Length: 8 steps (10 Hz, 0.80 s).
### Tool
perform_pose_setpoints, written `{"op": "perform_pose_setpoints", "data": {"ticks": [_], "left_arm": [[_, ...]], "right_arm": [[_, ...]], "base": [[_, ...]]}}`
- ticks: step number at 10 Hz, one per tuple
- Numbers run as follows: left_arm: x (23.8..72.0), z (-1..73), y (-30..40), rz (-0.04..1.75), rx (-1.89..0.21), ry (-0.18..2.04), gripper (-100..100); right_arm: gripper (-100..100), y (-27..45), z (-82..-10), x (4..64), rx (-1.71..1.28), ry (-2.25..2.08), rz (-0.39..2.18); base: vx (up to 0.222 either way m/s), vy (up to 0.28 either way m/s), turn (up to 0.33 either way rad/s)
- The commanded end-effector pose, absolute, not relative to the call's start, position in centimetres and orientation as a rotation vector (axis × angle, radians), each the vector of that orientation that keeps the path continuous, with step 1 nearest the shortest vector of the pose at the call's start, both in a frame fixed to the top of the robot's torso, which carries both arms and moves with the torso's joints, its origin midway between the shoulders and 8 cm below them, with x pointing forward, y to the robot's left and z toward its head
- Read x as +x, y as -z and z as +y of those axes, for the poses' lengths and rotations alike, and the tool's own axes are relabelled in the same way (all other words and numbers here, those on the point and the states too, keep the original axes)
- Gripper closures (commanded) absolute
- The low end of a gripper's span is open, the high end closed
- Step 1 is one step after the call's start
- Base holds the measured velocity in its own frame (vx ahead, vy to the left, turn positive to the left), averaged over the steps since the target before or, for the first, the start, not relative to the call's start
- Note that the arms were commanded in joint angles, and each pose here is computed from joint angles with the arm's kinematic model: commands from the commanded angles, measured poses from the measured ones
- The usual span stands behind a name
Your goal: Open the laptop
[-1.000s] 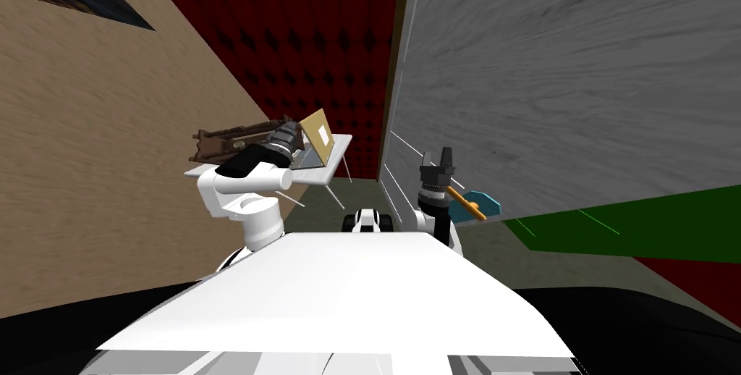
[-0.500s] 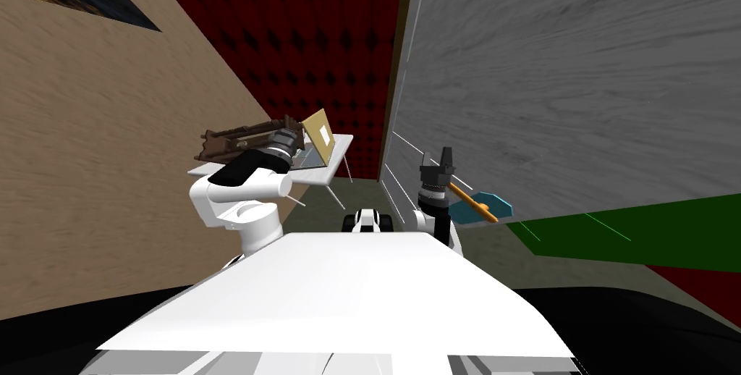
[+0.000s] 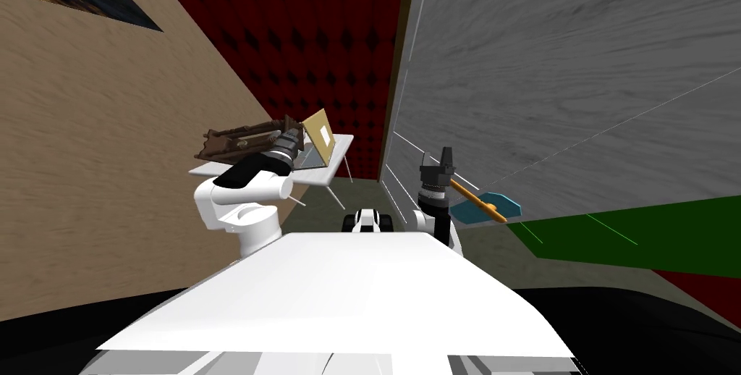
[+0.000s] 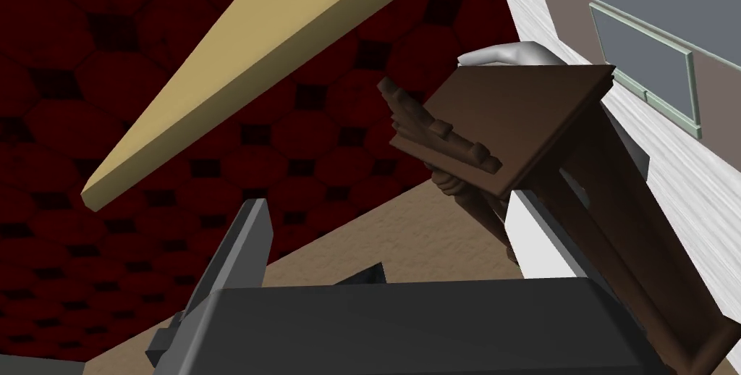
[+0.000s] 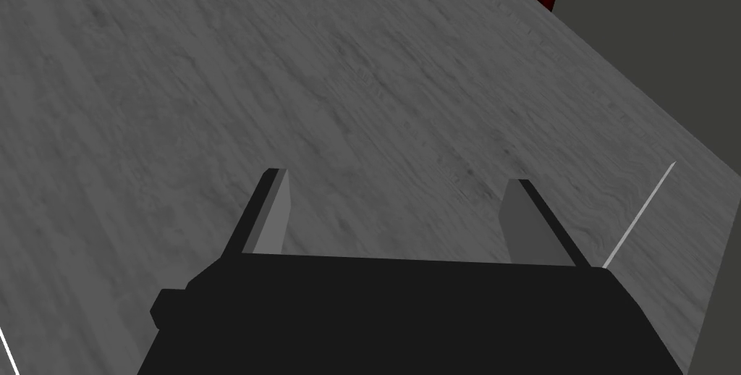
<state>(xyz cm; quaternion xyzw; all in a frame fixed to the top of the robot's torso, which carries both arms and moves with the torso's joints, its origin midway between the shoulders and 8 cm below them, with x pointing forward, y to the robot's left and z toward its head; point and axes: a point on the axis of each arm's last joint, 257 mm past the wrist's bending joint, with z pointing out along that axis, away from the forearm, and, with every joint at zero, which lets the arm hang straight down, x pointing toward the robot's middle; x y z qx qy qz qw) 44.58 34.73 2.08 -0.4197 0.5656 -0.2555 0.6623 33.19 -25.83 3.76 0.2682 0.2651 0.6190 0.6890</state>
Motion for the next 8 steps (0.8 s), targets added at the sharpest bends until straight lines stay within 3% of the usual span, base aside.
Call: {"op": "perform_pose_setpoints", "data": {"ticks": [1,8], "left_arm": [[45.7,35.8,-0.1,1.308,-0.993,0.549,-100],[45.7,39.1,-2.0,1.268,-1.051,0.470,-100]], "right_arm": [[0,-3.8,-25.8,33.2,0.600,-1.385,0.593],[0,-3.8,-25.8,33.2,0.600,-1.385,0.593]], "base": [[0.008,-0.039,0.003],[0.032,-0.091,0.010]]}}
